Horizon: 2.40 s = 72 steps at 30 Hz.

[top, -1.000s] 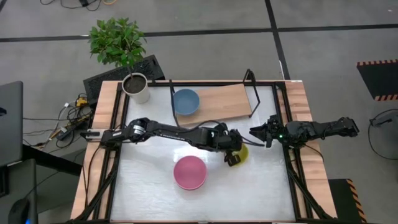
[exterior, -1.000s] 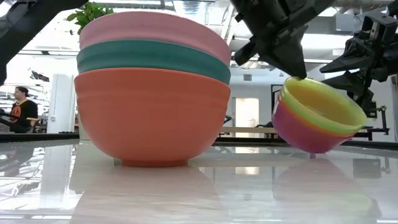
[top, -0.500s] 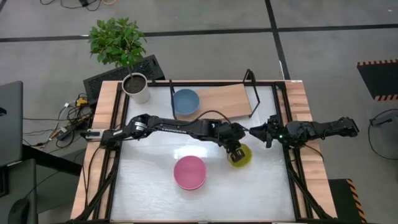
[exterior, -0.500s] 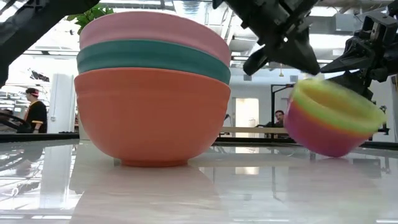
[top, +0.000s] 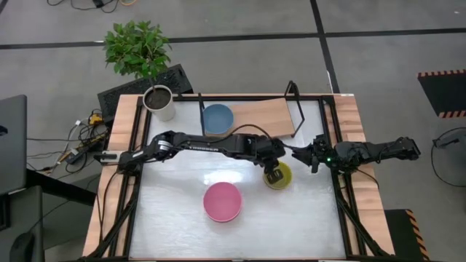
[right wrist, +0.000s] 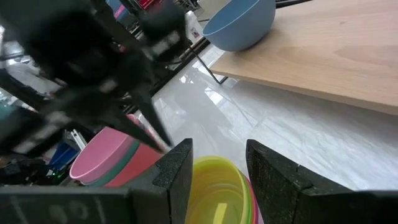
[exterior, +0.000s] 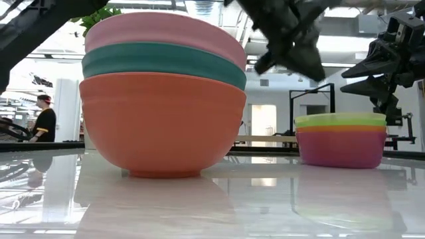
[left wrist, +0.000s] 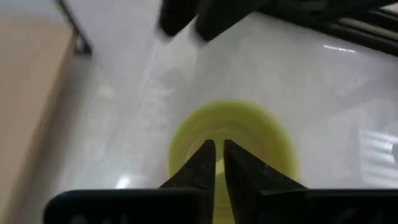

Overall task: Place and stack bowls onto a shelf
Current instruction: Put the small yellow bowl on the shelf

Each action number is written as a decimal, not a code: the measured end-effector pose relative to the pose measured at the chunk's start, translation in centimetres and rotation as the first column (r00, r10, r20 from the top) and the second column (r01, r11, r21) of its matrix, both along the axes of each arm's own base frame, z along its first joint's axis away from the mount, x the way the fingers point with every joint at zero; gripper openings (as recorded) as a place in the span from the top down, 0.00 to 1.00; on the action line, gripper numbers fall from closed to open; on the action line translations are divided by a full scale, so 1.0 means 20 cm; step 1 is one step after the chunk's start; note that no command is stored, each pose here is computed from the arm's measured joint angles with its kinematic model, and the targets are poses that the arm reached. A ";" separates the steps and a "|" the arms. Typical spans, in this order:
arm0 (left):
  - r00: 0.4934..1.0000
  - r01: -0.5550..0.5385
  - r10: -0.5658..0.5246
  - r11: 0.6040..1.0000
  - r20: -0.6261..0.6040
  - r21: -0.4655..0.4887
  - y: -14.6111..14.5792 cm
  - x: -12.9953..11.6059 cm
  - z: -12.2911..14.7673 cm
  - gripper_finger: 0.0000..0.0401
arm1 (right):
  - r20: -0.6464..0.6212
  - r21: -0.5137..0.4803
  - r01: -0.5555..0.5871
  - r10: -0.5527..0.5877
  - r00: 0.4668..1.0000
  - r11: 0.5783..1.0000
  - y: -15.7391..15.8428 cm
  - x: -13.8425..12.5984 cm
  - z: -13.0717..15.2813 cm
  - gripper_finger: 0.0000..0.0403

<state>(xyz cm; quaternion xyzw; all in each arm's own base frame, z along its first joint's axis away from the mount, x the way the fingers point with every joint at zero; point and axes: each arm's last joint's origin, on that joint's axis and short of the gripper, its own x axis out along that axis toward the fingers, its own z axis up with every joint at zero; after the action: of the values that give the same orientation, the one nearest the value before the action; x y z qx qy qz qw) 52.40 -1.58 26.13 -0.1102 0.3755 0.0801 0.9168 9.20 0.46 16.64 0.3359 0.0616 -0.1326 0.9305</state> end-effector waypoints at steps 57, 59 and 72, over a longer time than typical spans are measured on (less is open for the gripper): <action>0.986 -0.078 0.096 0.987 -0.133 0.138 0.03 0.02 -0.33 0.98 | -0.009 -0.042 -0.006 0.005 1.000 0.999 0.00 0.00 0.00 0.57; 0.988 -0.076 0.095 0.986 -0.122 0.146 0.02 0.03 -0.31 0.99 | -0.010 -0.043 -0.006 0.006 1.000 0.999 0.00 0.00 0.00 0.57; 0.974 -0.200 0.215 0.965 -0.073 0.170 -0.02 0.02 -0.27 1.00 | -0.010 -0.043 -0.007 0.007 1.000 0.999 0.00 0.00 0.00 0.57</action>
<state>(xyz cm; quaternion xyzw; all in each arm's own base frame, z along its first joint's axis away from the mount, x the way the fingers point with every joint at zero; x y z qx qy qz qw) 52.88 -1.89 20.77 -0.0706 0.3954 0.2107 0.8912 9.20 0.45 16.63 0.3150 0.0645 -0.1324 0.9376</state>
